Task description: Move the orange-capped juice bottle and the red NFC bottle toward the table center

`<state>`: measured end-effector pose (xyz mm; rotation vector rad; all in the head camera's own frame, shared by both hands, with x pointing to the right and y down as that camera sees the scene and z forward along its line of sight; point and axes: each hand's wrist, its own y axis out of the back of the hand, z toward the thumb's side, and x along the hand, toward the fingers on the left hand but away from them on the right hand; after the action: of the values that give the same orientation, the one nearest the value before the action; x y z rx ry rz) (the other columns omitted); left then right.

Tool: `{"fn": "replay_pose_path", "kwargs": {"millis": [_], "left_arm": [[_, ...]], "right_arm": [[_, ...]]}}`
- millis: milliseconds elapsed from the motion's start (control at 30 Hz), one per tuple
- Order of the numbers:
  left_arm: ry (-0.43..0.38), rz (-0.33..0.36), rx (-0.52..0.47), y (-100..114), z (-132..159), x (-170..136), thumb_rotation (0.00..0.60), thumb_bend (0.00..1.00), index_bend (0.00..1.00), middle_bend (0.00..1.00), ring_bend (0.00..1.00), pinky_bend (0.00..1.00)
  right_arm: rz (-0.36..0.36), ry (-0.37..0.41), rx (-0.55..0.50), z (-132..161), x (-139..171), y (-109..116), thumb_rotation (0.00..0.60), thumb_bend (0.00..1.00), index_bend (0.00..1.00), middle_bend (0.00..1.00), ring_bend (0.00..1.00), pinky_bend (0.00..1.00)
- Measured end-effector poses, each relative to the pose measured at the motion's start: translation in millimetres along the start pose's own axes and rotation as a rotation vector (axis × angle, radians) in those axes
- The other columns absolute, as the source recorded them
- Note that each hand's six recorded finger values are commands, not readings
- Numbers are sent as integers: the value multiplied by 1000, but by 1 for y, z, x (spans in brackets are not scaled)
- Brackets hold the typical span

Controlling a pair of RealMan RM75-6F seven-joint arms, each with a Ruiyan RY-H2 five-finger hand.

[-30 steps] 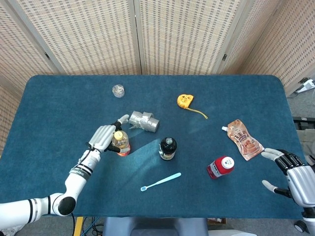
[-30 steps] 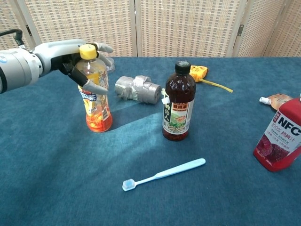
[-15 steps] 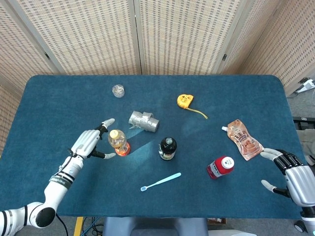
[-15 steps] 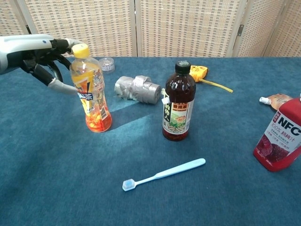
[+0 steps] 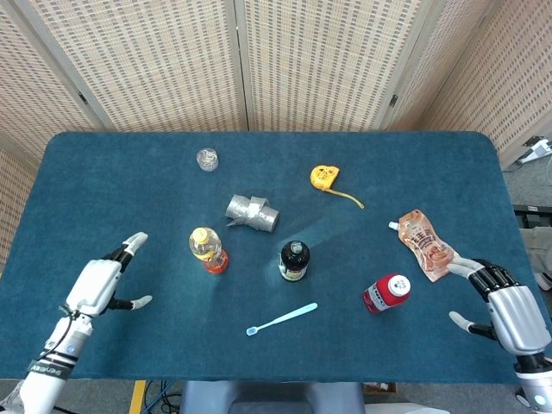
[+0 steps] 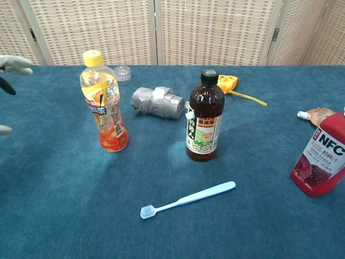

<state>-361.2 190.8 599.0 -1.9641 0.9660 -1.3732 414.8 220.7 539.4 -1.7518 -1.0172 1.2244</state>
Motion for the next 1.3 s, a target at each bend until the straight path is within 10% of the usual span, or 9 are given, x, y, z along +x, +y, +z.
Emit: {"fn": "replay_pose_path", "kwargs": {"millis": [500, 1300], "left_arm": [[95, 36, 66, 3, -49, -65, 600, 60, 36, 71, 231, 378], [103, 24, 42, 4, -54, -71, 600, 60, 37, 71, 231, 378]], "right_arm": [[46, 81, -97, 9, -26, -43, 600, 17, 300, 234, 202, 290], [167, 122, -351, 19, -52, -96, 600, 0, 267, 177, 170, 290]]}}
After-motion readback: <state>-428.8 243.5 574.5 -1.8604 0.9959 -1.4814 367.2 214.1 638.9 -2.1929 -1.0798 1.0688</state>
